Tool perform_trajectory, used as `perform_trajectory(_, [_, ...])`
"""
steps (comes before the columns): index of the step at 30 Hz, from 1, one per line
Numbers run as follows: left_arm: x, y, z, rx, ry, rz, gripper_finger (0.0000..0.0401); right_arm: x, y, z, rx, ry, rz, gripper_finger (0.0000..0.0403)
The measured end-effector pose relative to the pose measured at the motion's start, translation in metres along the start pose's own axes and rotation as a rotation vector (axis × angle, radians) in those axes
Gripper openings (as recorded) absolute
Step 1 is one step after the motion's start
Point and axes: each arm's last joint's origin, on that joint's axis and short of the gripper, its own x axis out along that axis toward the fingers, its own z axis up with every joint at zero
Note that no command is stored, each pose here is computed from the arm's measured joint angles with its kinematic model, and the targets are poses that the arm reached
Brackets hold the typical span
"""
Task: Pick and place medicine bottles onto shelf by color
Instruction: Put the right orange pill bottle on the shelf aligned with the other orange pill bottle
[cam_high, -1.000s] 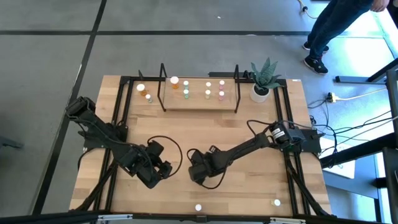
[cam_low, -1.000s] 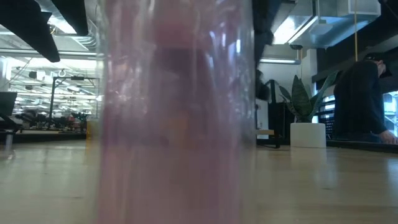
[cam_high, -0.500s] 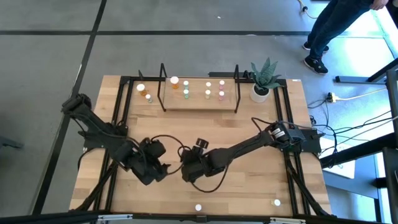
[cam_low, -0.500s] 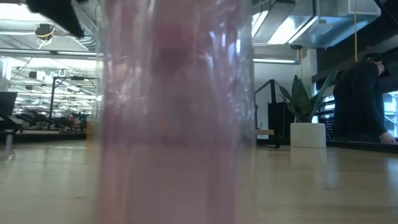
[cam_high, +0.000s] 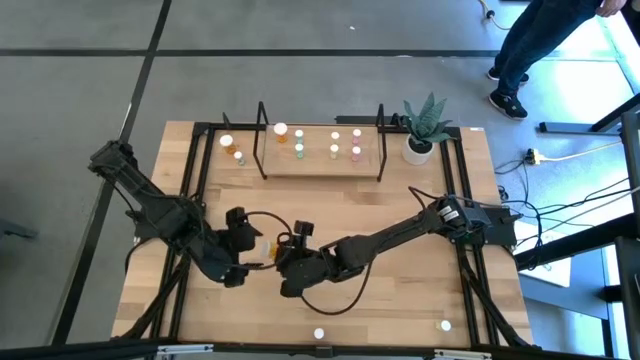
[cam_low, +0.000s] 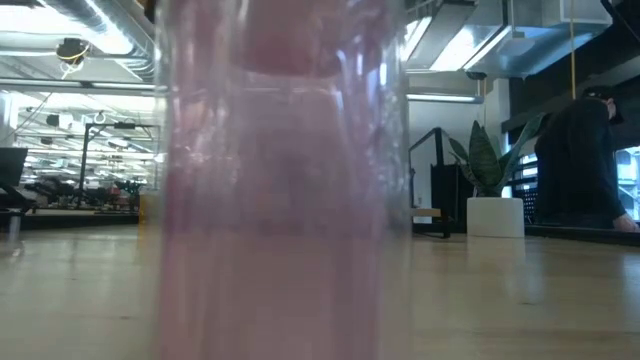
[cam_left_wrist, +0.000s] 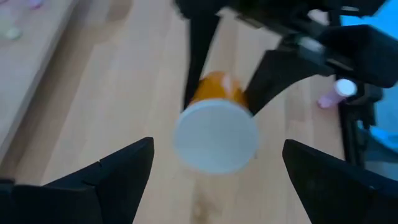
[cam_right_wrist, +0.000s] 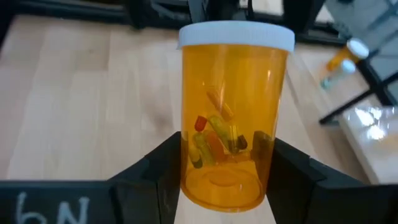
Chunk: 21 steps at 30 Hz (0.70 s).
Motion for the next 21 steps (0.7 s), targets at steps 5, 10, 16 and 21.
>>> perform_trajectory(5, [0.0002, -0.0032, 0.0025, 0.034, -0.012, -0.042, 0.035, -0.0001, 0.0009, 0.005, 0.006, -0.045, 0.009, 0.0182])
perform_trajectory(10, [0.0003, -0.0031, 0.0027, 0.043, -0.017, -0.037, 0.035, -0.0002, 0.0013, 0.0067, 0.017, -0.062, 0.012, 0.0181])
perform_trajectory(16, [0.0014, -0.0014, 0.0042, 0.033, -0.019, -0.031, 0.035, -0.0002, 0.0013, 0.0067, 0.017, -0.062, 0.014, 0.0182])
perform_trajectory(21, [0.0015, -0.0017, 0.0044, 0.032, -0.021, -0.033, 0.035, -0.0002, 0.0013, 0.0068, 0.017, -0.062, 0.014, 0.0183])
